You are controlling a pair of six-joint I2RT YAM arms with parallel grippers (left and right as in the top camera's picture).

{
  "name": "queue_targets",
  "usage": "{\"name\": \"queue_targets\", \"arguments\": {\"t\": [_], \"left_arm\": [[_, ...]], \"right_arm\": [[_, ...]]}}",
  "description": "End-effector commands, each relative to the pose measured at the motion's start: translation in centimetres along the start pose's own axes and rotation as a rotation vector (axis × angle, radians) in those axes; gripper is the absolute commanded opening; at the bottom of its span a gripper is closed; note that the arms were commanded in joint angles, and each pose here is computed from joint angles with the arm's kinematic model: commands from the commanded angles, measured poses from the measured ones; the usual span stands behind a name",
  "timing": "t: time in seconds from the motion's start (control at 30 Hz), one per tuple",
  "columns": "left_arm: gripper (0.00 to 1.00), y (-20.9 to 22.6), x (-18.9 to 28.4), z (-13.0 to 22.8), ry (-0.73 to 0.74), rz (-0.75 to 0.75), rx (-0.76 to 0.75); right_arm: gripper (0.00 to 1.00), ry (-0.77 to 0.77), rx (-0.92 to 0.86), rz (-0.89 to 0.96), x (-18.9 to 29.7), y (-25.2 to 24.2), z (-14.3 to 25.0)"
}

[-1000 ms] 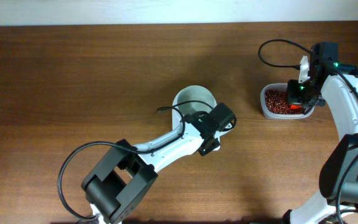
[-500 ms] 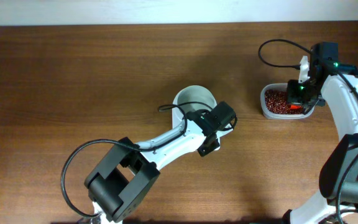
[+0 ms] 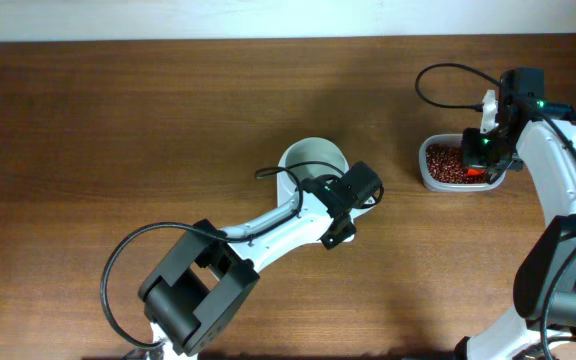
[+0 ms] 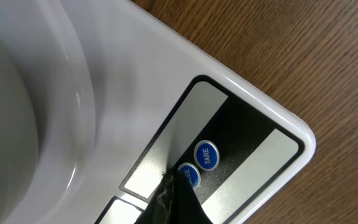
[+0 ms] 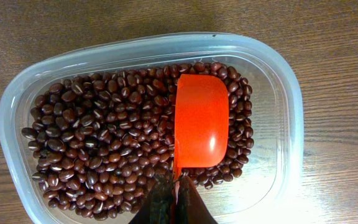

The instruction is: Scoop item into bowl and weigh 50g on scale

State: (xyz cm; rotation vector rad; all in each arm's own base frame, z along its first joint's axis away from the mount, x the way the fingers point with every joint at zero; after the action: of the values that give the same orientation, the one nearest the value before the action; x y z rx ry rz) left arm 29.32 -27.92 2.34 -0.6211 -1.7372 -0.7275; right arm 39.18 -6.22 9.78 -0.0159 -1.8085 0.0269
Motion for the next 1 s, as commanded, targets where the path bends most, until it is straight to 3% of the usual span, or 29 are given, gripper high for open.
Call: {"name": "queue_targets", "arguments": {"t": [0.0,0.2,0.43,0.53,0.63,0.77,0.9,0.97], "left_arm": [[0.00,0.6,-4.9,3.9,0.152,-0.054,0.008],[0.00,1.6,-4.9,3.5,0.136,-0.118,0.029],[0.00,1.2,-2.7,1.8,0.144,-0.093,0.015],[0.00,-1.2,0.6,0.1,0.106,0.082,0.022],[0.00,-1.7,4.2,-1.0,0.027,0.106,-0.011],[0.00,-3.3,11.8,-2.1,-0.139,0.263,-0.040],[0.00,2.8,19.9,-2.8,-0.381,0.210,0.142],[0.00,10.1,23.3,-2.4,-0.521,0.107,0.354]], "right_arm": [[0.04,0.008,0.005,-0.008,-0.4,0.3,0.1],[0.04,0.007,0.005,-0.008,-0.4,0.3,0.1],[0.04,0.007,0.005,-0.008,-0.4,0.3,0.1],[0.04,0.007,0.004,-0.008,-0.4,0.3,0.1],[0.04,0.007,0.004,-0.007,-0.4,0.3,0.1],[0.04,0.007,0.005,-0.008,-0.4,0.3,0.1],[0.04,0.007,0.005,-0.008,-0.4,0.3,0.1],[0.04,0.004,0.004,-0.007,-0.4,0.3,0.0]]}}
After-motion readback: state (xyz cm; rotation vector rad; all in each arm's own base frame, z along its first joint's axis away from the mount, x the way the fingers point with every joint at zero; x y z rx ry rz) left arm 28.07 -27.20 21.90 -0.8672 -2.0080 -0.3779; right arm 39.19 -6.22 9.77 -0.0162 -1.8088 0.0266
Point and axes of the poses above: each gripper's point midway between its finger pads, its own x axis back along the fingers, its own y axis along the line the jaws close on, z = x × y, the point moved 1 cm from there along x, back along the fingers, and after that the axes turned 9 degrees about x, right-handed, at the moved point
